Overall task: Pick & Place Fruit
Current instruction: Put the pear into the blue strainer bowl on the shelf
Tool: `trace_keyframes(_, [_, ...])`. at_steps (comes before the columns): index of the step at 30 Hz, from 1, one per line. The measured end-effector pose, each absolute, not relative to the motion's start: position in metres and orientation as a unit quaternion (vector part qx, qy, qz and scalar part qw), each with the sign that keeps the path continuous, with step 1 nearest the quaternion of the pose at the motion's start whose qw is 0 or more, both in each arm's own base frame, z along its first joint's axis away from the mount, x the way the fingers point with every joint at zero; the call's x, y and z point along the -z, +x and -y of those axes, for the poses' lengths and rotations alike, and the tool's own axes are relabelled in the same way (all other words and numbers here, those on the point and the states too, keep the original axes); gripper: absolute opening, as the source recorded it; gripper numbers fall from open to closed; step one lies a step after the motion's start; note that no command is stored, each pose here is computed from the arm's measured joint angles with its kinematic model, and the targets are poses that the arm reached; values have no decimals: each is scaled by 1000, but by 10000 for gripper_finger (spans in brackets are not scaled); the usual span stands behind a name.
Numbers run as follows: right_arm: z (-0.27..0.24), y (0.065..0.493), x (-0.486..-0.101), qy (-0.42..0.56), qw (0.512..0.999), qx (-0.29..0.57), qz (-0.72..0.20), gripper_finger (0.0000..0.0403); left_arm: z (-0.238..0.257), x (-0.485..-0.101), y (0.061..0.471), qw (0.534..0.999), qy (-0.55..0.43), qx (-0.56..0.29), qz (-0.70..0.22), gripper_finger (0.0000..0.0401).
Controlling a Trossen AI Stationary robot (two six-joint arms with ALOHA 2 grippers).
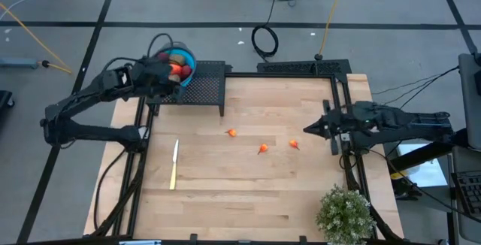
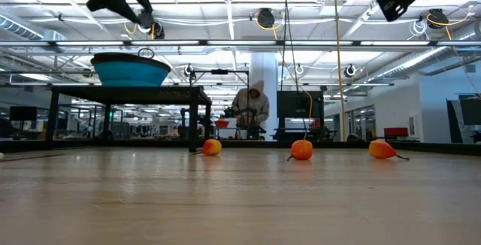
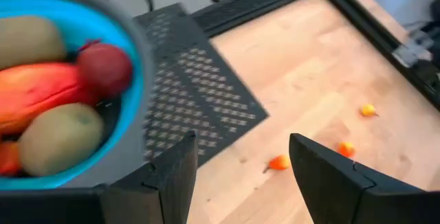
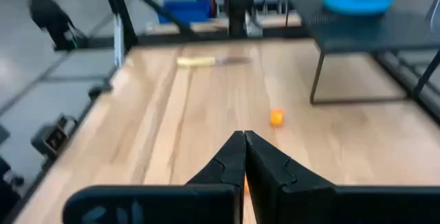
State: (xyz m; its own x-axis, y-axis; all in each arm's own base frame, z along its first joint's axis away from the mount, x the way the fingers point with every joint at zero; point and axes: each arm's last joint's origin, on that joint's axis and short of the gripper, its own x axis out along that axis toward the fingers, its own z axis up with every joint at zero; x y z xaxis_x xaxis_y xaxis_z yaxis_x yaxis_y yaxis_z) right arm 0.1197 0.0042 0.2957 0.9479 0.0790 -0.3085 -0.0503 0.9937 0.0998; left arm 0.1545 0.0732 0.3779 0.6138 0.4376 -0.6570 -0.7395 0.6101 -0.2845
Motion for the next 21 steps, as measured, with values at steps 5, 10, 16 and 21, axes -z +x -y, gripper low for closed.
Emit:
trace_keyframes(5, [-5,137,-280,46,971,-28,-232,2,-55,-386,168,891,-235,-304,-241,230])
trace_keyframes(10, [-5,152,-269,46,960,-26,-274,2,-40,-396,179,929,-186,-247,-203,230])
trace_keyframes(16, [-5,165,-258,46,948,-24,-313,2,-29,-399,183,945,-162,-211,-192,229])
trace_keyframes(21, [-5,173,-250,46,939,-21,-340,2,-26,-399,184,948,-150,-201,-194,229])
